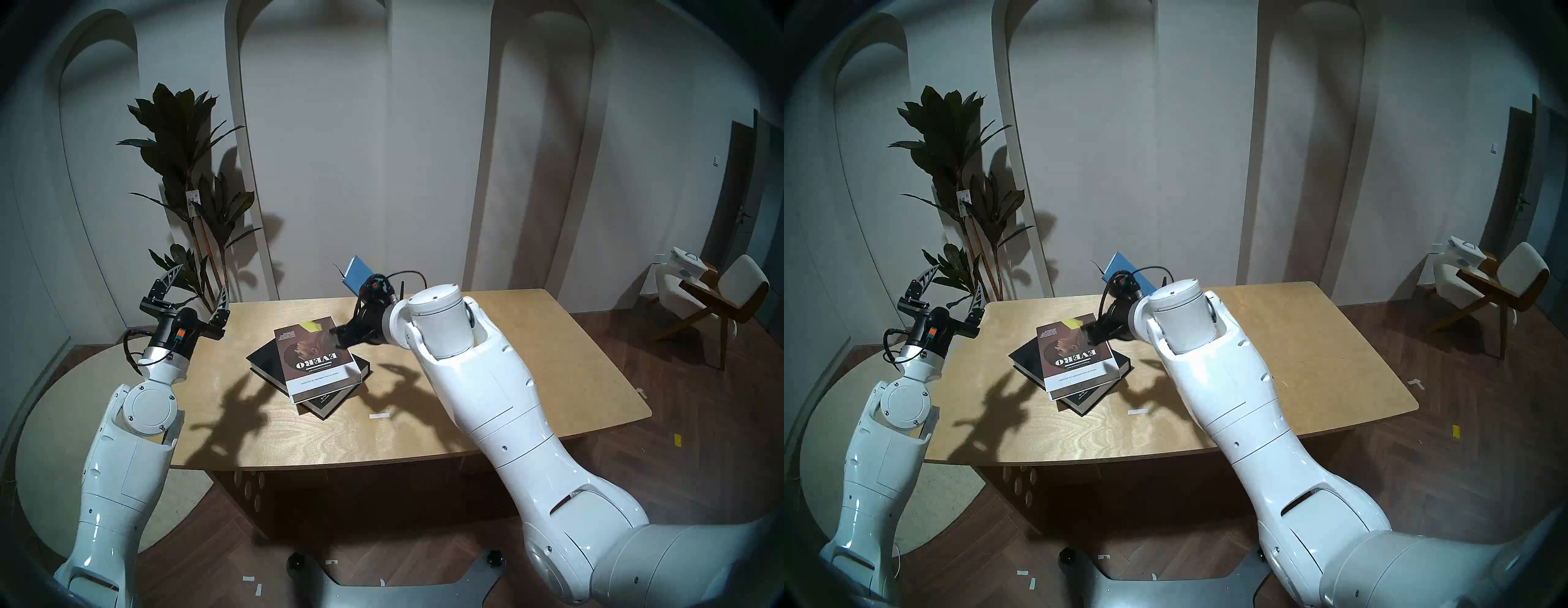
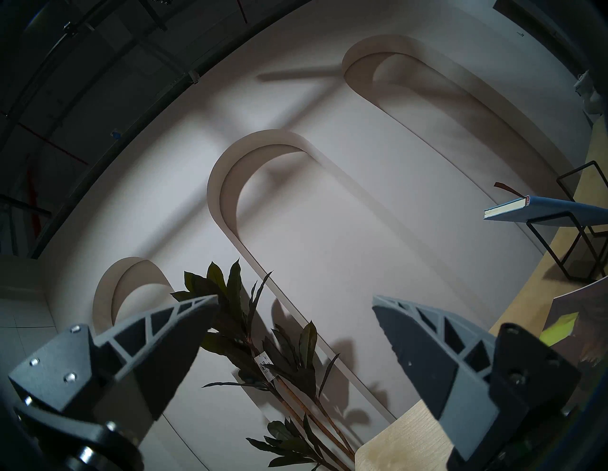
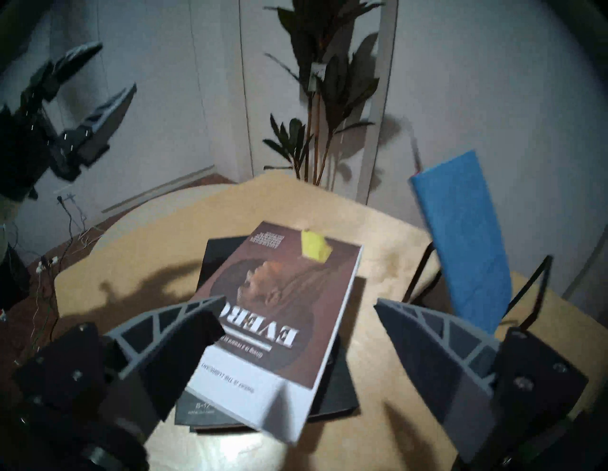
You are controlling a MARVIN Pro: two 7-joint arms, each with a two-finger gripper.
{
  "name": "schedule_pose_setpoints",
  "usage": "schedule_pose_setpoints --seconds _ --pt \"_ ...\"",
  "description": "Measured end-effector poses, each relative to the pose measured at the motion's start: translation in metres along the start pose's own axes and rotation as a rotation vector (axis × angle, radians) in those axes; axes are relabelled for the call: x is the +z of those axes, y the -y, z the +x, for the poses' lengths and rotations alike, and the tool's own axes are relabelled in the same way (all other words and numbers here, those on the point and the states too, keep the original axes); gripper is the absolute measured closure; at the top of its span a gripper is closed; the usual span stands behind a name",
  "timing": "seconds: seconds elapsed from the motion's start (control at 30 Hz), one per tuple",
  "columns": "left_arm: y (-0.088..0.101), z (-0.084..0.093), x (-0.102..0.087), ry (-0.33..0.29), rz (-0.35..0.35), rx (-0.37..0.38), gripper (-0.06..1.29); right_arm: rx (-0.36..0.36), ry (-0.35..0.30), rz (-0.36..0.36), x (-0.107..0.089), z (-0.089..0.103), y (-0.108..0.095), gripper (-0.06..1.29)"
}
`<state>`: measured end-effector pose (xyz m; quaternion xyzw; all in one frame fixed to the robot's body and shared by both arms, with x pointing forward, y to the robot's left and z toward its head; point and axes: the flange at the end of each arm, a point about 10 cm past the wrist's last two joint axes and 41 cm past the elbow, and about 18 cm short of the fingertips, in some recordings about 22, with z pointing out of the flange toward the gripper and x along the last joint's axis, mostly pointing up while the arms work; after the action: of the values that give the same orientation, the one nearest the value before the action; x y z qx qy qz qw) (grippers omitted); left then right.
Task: Stack the books into one stack
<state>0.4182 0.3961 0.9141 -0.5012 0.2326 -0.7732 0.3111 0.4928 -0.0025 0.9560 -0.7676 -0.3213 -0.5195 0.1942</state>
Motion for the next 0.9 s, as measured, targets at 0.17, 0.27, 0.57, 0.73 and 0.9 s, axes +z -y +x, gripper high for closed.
schedule_pose_setpoints --seconds 0.17,0.27,0.57,0.73,0.9 --pt "0.0 0.0 0.0 0.0 -0.001 0.0 0.01 -0.031 -0.09 -0.094 -0.019 0.023 -0.019 0.02" --pt "0.0 0.0 0.0 0.0 -0.001 0.001 0.01 -0.048 -0.139 -0.187 -0.036 0.034 -0.038 0.02" --pt "0.0 -0.001 0.0 0.0 -0.001 0.001 0.01 -0.048 -0.18 -0.502 -0.107 0.021 -0.114 0.02" --pt "-0.001 -0.001 0.0 -0.001 -0.002 0.002 0.01 -0.055 -0.135 -0.645 -0.142 -0.006 -0.146 0.02" --pt "-0.001 -0.001 -0.001 0.0 -0.002 0.002 0.01 -0.116 -0.028 -0.782 -0.162 -0.046 -0.168 0.02"
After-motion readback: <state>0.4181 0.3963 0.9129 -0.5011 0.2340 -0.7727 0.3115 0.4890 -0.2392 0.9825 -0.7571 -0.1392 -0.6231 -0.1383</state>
